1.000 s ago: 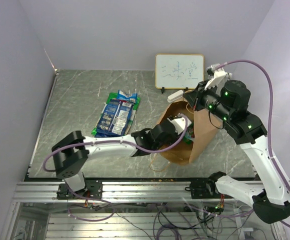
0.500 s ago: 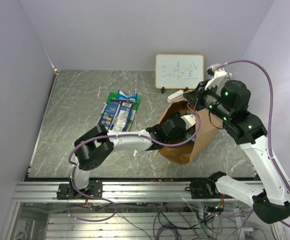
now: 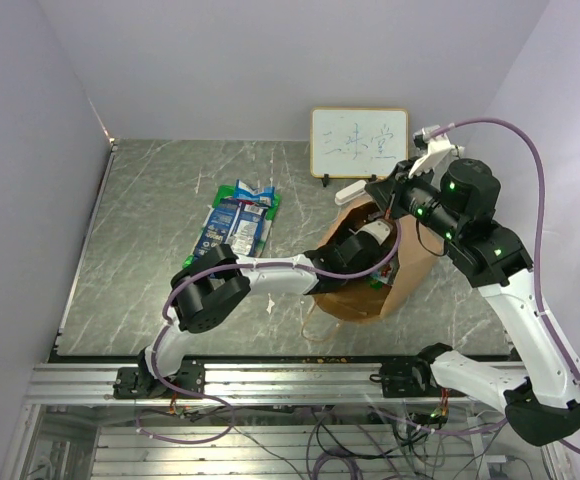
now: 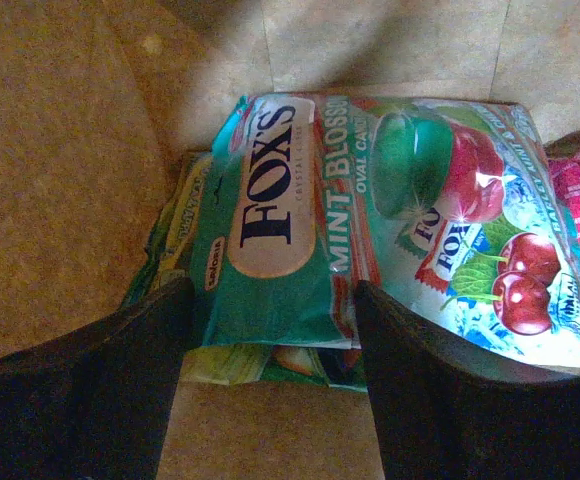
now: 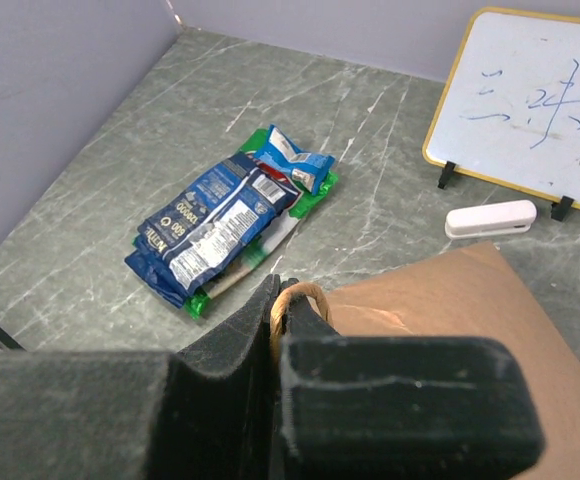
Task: Take the snacks out of the paper bag
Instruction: Take out the snack from the paper bag, then place the snack at the center of the board.
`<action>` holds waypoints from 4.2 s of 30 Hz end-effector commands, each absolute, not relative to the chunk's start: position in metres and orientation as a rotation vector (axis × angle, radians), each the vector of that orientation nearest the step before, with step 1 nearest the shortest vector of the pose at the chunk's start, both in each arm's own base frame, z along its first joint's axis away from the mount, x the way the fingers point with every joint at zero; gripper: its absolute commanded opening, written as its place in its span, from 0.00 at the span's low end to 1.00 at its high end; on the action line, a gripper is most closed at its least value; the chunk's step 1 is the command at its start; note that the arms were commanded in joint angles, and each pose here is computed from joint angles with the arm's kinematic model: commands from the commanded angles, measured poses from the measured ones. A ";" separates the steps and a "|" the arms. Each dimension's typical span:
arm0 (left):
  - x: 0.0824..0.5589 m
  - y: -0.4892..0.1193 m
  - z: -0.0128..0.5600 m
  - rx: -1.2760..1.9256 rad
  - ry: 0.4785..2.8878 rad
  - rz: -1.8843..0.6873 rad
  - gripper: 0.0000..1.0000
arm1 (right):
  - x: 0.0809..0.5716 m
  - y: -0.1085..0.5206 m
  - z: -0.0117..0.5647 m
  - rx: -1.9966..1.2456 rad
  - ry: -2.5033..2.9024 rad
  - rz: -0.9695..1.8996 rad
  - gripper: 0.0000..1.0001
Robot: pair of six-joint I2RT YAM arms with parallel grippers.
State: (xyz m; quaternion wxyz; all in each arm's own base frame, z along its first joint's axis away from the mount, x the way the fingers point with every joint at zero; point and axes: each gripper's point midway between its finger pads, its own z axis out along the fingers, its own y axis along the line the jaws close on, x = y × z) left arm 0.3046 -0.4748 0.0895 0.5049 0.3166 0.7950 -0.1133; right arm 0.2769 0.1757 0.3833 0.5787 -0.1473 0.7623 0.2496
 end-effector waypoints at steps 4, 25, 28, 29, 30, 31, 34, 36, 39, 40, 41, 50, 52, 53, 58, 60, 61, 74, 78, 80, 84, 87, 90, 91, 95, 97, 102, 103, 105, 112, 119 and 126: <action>0.295 -0.458 0.068 0.714 2.048 -0.257 0.57 | 0.278 0.179 0.399 -0.343 1.721 0.606 0.00; 0.266 -0.445 0.159 0.578 1.961 -0.465 0.07 | 0.284 0.176 0.389 -0.331 1.751 0.565 0.00; 0.253 -0.444 0.176 0.601 1.931 -0.497 0.07 | 0.285 0.176 0.383 -0.336 1.760 0.560 0.00; 0.247 -0.442 0.179 0.611 1.918 -0.502 0.07 | 0.285 0.176 0.381 -0.339 1.763 0.560 0.00; 0.242 -0.441 0.181 0.624 1.908 -0.505 0.07 | 0.286 0.176 0.379 -0.337 1.766 0.557 0.00; 0.236 -0.439 0.186 0.628 1.898 -0.511 0.07 | 0.286 0.176 0.378 -0.337 1.771 0.559 0.00; 0.220 -0.434 0.191 0.650 1.891 -0.528 0.07 | 0.287 0.177 0.377 -0.338 1.776 0.562 0.00; 0.214 -0.427 0.195 0.635 1.889 -0.527 0.07 | 0.287 0.178 0.375 -0.340 1.777 0.563 0.00; 0.212 -0.410 0.210 0.531 1.891 -0.509 0.07 | 0.288 0.177 0.375 -0.341 1.779 0.555 0.00; 0.214 -0.404 0.217 0.485 1.895 -0.502 0.07 | 0.288 0.177 0.376 -0.340 1.778 0.554 0.00; 0.215 -0.398 0.224 0.448 1.901 -0.493 0.07 | 0.288 0.176 0.376 -0.339 1.779 0.550 0.00; 0.213 -0.368 0.309 0.317 1.845 -0.536 0.07 | 0.289 0.173 0.372 -0.334 1.783 0.533 0.00; 0.212 -0.356 0.327 0.282 1.836 -0.545 0.07 | 0.288 0.173 0.371 -0.332 1.781 0.532 0.00; 0.211 -0.351 0.335 0.270 1.829 -0.551 0.07 | 0.288 0.173 0.370 -0.332 1.783 0.533 0.00; 0.207 -0.323 0.388 0.207 1.764 -0.597 0.07 | 0.289 0.173 0.367 -0.335 1.790 0.529 0.00; 0.206 -0.311 0.407 0.178 1.739 -0.608 0.07 | 0.289 0.174 0.366 -0.338 1.789 0.529 0.00; 0.205 -0.303 0.418 0.158 1.723 -0.613 0.07 | 0.289 0.174 0.365 -0.340 1.790 0.529 0.00; 0.251 -0.221 0.421 -0.232 1.861 -0.307 0.07 | 0.290 0.175 0.360 -0.354 1.797 0.529 0.00; 0.276 -0.222 0.398 -0.321 1.914 -0.296 0.07 | 0.289 0.175 0.360 -0.358 1.801 0.525 0.00; 0.290 -0.218 0.383 -0.380 1.946 -0.277 0.07 | 0.288 0.173 0.359 -0.357 1.803 0.517 0.00; 0.323 -0.205 0.348 -0.523 1.988 -0.249 0.07 | 0.287 0.171 0.359 -0.354 1.803 0.509 0.00; 0.349 -0.196 0.320 -0.623 2.031 -0.257 0.07 | 0.286 0.170 0.361 -0.352 1.798 0.510 0.00; 0.370 -0.189 0.302 -0.691 2.031 -0.233 0.07 | 0.286 0.170 0.361 -0.347 1.799 0.511 0.00; 0.377 -0.187 0.298 -0.708 2.027 -0.220 0.07 | 0.286 0.170 0.361 -0.345 1.799 0.511 0.00; 0.401 -0.174 0.290 -0.753 1.971 -0.129 0.07 | 0.285 0.170 0.360 -0.336 1.800 0.518 0.00; 0.410 -0.165 0.285 -0.790 1.943 -0.080 0.07 | 0.284 0.170 0.360 -0.334 1.803 0.524 0.00; 0.423 -0.150 0.276 -0.835 1.893 -0.004 0.07 | 0.284 0.168 0.362 -0.330 1.801 0.515 0.00; 0.424 -0.148 0.275 -0.843 1.887 0.001 0.07 | 0.284 0.167 0.364 -0.329 1.798 0.510 0.00; 0.426 -0.145 0.270 -0.861 1.878 0.008 0.07 | 0.284 0.166 0.364 -0.331 1.797 0.502 0.00; 0.424 -0.133 0.251 -0.913 1.844 0.051 0.07 | 0.284 0.168 0.360 -0.341 1.804 0.511 0.00; 0.419 -0.121 0.230 -0.942 1.806 0.105 0.07 | 0.282 0.170 0.361 -0.350 1.801 0.522 0.00; 0.409 -0.128 0.205 -1.005 1.846 0.051 0.07 | 0.281 0.169 0.359 -0.351 1.801 0.520 0.00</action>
